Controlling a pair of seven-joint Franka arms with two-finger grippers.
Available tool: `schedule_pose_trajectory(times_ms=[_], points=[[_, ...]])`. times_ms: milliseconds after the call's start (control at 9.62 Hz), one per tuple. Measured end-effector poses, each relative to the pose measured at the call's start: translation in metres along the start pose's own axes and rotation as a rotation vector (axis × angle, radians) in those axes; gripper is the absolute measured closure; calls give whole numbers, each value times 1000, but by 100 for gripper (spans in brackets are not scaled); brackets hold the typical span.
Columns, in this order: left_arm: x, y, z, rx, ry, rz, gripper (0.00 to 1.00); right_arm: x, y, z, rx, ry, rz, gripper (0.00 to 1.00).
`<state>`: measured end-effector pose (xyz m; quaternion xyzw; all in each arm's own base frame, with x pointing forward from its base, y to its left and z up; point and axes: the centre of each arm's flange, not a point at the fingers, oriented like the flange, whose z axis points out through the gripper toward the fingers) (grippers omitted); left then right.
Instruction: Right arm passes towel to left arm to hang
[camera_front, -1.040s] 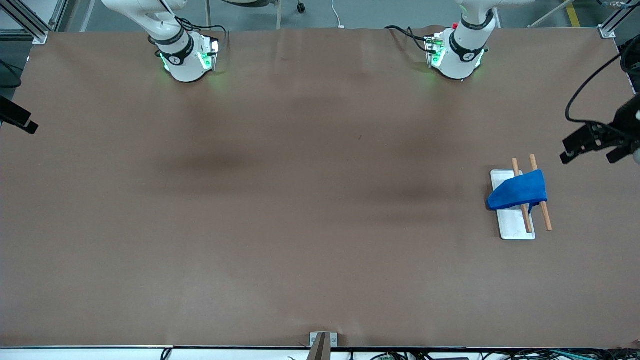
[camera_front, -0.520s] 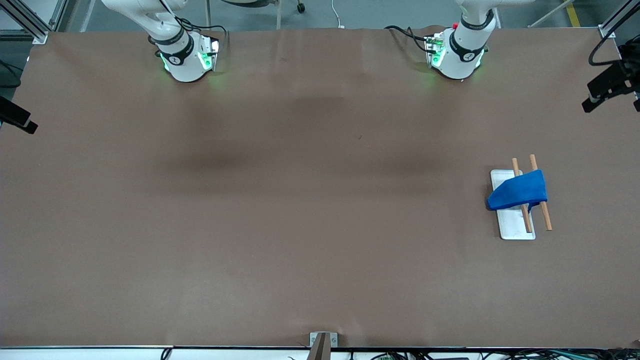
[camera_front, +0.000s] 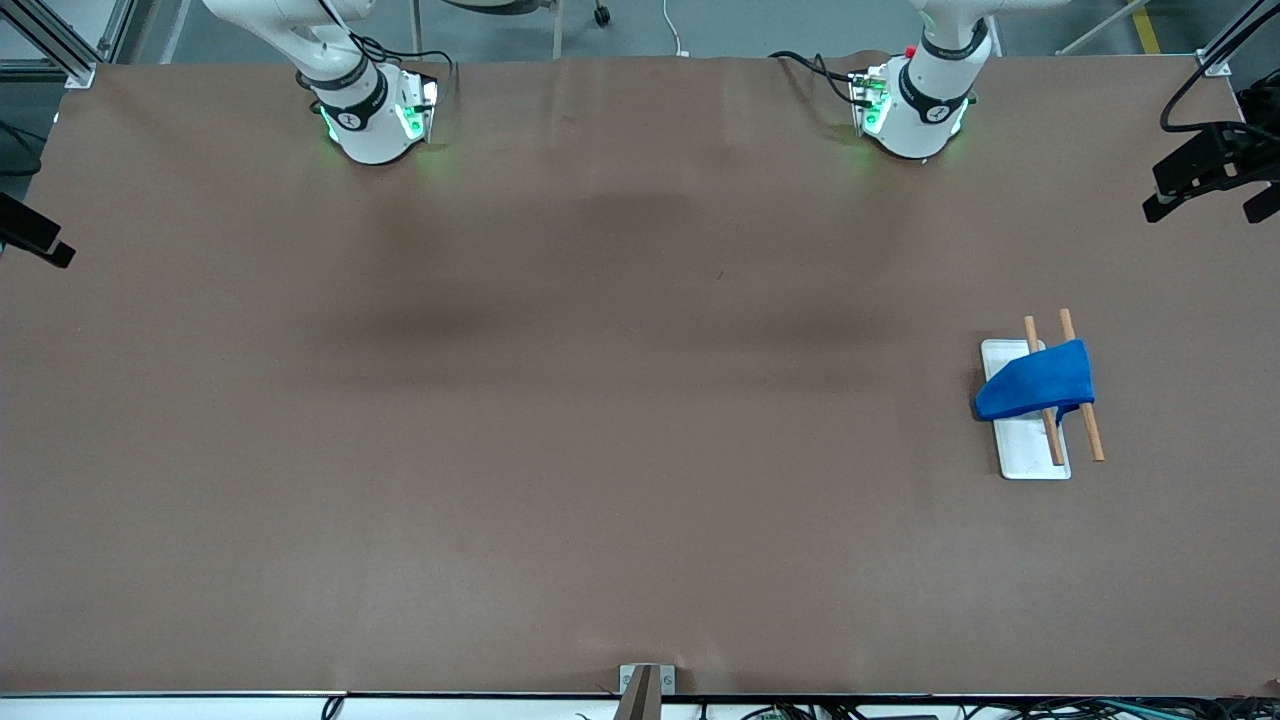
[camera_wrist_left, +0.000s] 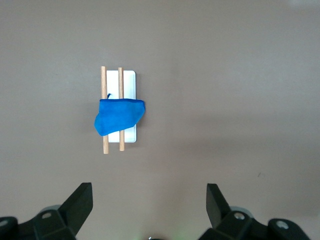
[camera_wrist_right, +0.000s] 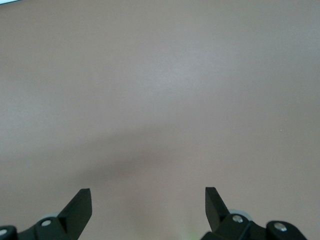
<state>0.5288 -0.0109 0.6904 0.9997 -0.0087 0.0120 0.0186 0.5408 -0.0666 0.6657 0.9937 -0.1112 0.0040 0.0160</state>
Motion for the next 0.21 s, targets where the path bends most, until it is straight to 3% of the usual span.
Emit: schedule_pose_trajectory(times_ms=[208], points=[[0, 0, 3, -1, -6, 0, 0, 0, 0, 0, 0, -3, 0, 0]])
